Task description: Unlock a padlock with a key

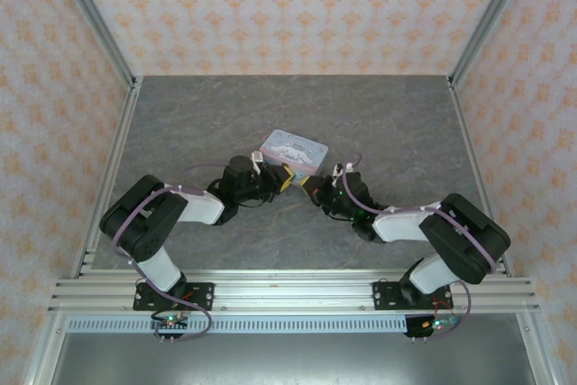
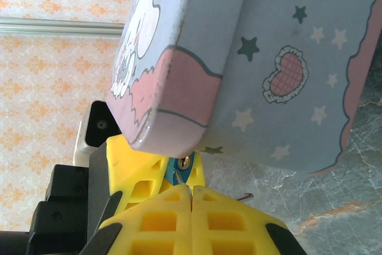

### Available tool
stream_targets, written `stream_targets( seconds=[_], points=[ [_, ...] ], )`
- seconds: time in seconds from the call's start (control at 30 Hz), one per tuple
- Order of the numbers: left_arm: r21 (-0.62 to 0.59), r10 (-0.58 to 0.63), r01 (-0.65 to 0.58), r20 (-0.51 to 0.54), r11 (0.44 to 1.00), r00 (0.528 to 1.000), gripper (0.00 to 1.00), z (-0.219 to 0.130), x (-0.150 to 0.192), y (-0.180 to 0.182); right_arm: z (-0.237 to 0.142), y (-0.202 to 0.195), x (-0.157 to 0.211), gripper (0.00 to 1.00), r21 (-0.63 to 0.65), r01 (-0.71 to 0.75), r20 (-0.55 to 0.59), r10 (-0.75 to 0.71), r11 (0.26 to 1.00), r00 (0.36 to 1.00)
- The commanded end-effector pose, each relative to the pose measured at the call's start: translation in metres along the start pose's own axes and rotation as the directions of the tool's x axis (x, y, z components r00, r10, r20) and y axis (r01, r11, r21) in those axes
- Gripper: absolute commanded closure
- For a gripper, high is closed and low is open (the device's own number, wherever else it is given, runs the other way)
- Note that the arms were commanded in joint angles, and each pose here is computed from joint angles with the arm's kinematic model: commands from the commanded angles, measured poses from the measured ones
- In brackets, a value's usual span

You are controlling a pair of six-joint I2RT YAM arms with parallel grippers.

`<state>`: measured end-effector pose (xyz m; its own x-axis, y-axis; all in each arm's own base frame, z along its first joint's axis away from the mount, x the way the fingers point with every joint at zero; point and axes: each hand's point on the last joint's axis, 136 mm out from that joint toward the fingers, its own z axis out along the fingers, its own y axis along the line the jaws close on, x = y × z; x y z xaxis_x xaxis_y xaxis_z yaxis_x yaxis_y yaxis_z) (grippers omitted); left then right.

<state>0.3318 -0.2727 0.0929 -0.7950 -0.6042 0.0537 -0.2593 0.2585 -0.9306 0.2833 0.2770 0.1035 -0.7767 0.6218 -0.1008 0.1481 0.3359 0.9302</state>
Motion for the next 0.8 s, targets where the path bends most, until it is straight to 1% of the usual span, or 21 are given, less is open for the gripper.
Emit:
stream_targets(
  seconds=[0.0, 0.5, 0.77],
  points=[
    [0.072, 0.023, -0.023, -0.006, 0.997, 1.000, 1.00, -0.004, 0.001, -0.020, 0.006, 0.012, -0.004, 1.00, -0.024, 0.016, 0.020, -0.015, 1.000, 1.000],
    [0.092, 0.033, -0.032, -0.003, 0.995, 0.999, 1.00, -0.009, 0.003, -0.033, 0.008, 0.013, -0.004, 1.00, -0.026, 0.013, 0.019, -0.012, 1.000, 1.000],
    [0.069, 0.039, -0.038, -0.005, 0.997, 0.999, 1.00, -0.008, 0.005, -0.025, 0.008, 0.020, -0.005, 1.00, -0.035, 0.020, 0.017, -0.020, 0.999, 1.000]
  ],
)
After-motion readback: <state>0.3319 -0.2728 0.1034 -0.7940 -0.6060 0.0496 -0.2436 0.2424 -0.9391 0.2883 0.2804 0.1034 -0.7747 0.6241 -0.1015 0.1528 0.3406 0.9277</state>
